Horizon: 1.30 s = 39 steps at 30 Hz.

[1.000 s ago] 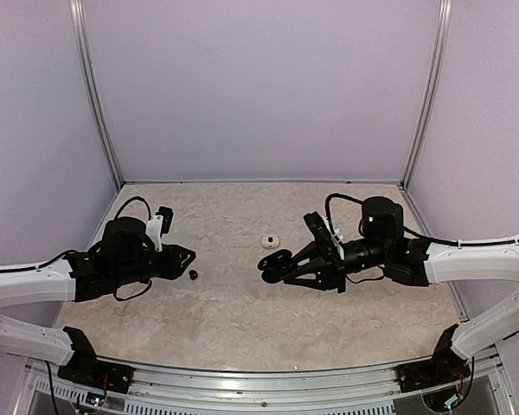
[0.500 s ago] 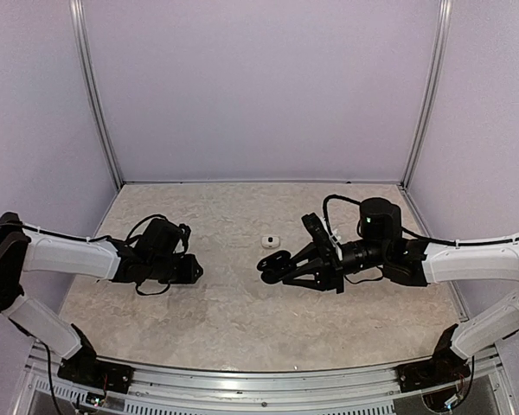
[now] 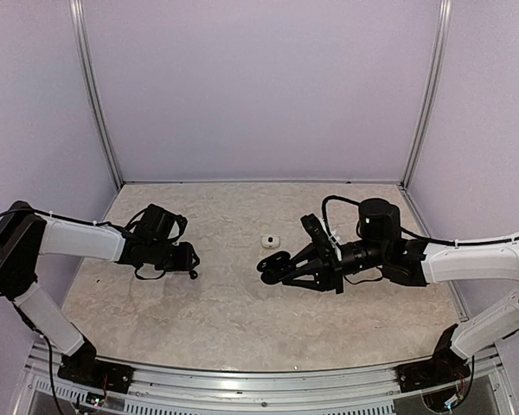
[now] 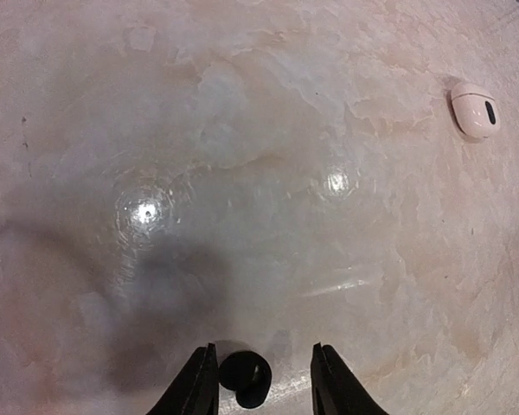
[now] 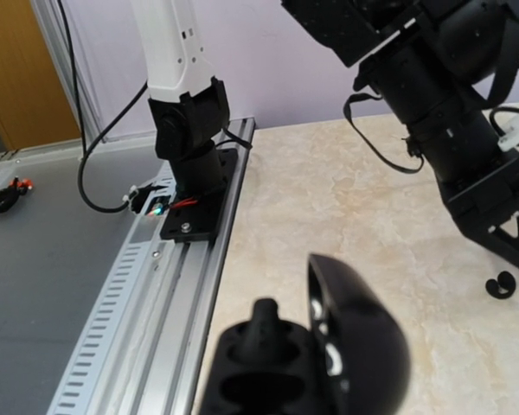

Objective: Insert the wireless bluetooth earbuds into the charging case
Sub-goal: Move the right earbud to the center of the board.

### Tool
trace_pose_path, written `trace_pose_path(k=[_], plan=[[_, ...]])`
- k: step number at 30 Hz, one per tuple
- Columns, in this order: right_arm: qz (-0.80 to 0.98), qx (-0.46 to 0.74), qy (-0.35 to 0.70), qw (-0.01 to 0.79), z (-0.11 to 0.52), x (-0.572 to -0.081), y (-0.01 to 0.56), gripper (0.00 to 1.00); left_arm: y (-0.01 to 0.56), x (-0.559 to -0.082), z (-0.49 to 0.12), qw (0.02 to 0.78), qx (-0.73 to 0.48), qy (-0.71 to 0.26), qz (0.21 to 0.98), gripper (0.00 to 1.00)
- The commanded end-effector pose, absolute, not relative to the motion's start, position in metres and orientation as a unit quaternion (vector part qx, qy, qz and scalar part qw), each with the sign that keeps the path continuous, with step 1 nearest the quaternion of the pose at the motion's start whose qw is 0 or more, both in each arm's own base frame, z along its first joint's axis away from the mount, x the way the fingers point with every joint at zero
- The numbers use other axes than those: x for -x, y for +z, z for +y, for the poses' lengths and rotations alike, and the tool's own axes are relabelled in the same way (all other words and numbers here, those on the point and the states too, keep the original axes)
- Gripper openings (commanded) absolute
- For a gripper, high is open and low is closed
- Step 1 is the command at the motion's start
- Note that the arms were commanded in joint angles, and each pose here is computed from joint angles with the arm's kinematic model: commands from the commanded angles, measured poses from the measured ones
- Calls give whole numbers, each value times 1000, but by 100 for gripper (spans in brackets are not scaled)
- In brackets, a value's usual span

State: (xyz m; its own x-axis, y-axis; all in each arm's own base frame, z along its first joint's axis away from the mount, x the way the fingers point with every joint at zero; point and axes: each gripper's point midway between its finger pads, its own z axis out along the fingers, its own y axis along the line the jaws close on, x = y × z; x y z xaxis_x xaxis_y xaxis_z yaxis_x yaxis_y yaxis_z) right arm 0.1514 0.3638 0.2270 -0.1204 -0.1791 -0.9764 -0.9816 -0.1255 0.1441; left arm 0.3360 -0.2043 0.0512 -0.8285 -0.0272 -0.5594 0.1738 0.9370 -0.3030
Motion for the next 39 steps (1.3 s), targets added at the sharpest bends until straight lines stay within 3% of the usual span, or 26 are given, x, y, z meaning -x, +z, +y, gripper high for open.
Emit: trace_pose_path(k=[1, 16, 23, 32, 35, 39], plan=[[542, 539, 518, 385, 365, -154, 226, 0, 57, -346, -223, 294, -66, -217, 929, 39], [543, 539, 517, 383, 364, -153, 225, 0, 23, -329, -202, 251, -30, -184, 950, 39], [542, 540, 517, 384, 364, -153, 226, 0, 19, -317, -226, 237, -46, -205, 949, 40], [543, 539, 512, 391, 361, -152, 231, 0, 36, -310, -296, 249, -126, -253, 927, 9], [541, 538, 512, 395, 360, -151, 234, 0, 53, -304, -336, 258, -182, -289, 904, 5], [539, 537, 513, 397, 358, -150, 237, 0, 62, -280, -388, 248, -286, -326, 866, 9]])
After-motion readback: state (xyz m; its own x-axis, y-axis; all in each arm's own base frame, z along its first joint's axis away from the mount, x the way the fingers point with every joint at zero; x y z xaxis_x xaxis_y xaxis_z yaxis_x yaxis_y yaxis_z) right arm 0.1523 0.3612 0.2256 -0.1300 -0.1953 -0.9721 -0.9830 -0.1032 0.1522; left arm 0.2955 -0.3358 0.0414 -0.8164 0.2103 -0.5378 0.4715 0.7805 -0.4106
